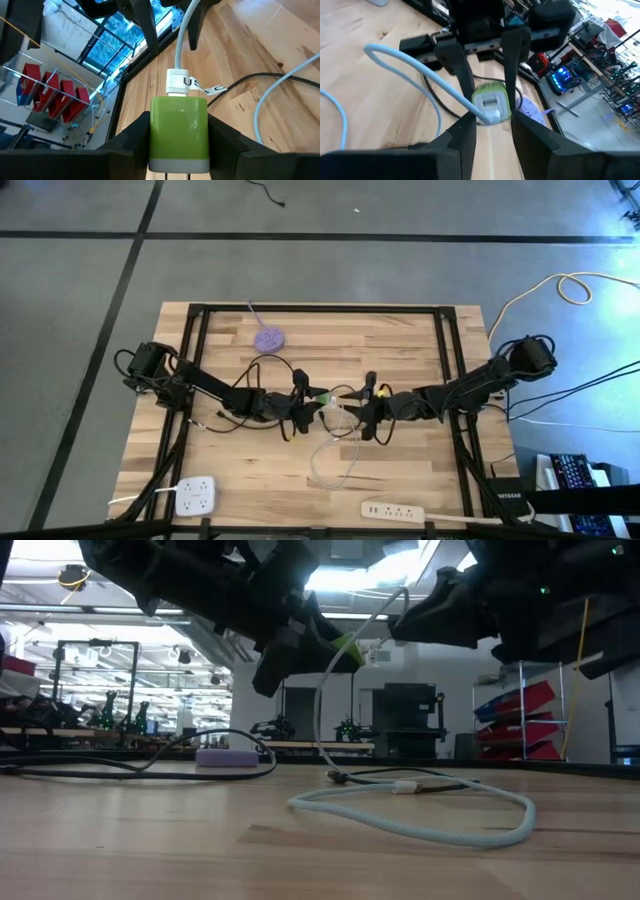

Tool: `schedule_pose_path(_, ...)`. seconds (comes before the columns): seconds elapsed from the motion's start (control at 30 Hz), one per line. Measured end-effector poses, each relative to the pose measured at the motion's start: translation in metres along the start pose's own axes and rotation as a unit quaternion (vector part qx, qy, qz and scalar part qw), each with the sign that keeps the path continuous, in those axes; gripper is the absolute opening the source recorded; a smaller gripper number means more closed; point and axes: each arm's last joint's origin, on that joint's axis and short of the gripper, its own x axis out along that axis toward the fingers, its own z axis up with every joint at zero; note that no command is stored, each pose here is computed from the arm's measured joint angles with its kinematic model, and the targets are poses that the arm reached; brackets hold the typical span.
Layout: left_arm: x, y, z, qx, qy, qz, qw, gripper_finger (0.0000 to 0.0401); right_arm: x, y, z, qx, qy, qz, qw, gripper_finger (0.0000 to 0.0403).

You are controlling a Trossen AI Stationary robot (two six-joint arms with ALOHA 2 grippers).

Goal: Insert USB
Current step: Insert the white usb cable into the green charger adapter

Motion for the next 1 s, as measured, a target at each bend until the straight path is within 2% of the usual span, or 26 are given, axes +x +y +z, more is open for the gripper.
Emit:
schedule_pose_path(0.27,0.000,0.000,-0.001,0.002,0.006,0.003,1.000,0.0123,0.012,0.003,0.002,-0.013,0.032,-0.010,0.999,0.0104)
schedule_pose_path(0.63,0.000,0.000,-0.001,0.003,0.007,0.002,1.000,0.0123,0.012,0.001,0.003,-0.033,0.035,-0.028,0.998,0.0104)
schedule_pose_path(0.83,0.000,0.000,-0.001,0.003,0.008,0.003,1.000,0.0123,0.012,0.002,0.002,-0.037,0.039,-0.020,0.998,0.0103)
schedule_pose_path(1.0,0.002,0.001,-0.004,0.001,0.017,0.005,1.000,0.0123,0.012,0.002,0.001,-0.039,0.044,-0.024,0.998,0.0079)
